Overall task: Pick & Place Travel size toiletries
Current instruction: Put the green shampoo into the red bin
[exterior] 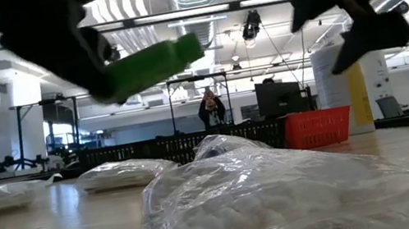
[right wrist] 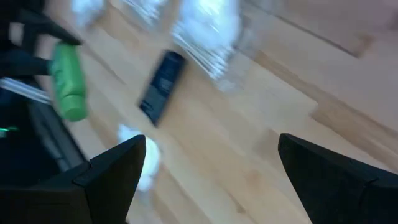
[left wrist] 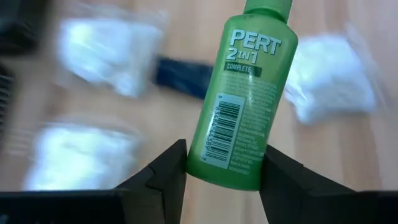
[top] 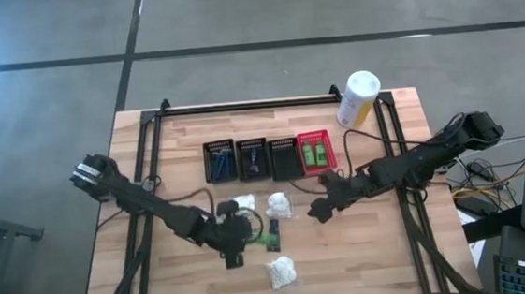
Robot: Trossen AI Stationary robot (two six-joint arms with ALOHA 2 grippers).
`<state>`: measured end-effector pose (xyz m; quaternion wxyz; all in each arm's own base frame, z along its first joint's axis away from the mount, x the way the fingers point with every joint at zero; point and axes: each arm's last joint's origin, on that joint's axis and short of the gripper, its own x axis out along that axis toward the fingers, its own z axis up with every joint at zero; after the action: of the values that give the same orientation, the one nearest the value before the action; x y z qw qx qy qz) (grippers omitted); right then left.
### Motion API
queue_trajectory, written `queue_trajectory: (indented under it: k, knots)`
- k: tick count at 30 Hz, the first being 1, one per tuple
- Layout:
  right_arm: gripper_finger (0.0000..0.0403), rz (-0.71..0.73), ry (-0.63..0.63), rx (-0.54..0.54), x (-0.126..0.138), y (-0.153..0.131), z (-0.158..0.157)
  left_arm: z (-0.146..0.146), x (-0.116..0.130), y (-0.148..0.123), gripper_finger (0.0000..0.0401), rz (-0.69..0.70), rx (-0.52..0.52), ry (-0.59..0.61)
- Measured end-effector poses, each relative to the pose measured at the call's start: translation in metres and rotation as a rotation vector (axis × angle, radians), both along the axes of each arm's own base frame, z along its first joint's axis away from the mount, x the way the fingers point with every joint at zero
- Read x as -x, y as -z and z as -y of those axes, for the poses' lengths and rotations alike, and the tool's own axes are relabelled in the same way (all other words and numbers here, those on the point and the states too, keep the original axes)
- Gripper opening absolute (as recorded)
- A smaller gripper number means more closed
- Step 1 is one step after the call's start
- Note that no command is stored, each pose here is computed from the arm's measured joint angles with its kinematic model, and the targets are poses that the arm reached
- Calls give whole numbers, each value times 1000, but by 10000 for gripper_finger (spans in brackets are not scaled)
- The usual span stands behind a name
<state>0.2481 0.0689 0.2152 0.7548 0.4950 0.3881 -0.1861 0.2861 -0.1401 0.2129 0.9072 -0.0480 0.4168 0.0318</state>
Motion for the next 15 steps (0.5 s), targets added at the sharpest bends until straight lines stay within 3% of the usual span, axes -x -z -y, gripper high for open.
queue_trajectory:
  k: [7, 15]
  knots:
    - [364, 170, 27, -9, -10, -17, 14, -34, -6, -22, 162, 105, -92, -110]
    - [364, 328, 45, -7, -20, -30, 24, -66, -24, -33, 162, 212, -160, -143]
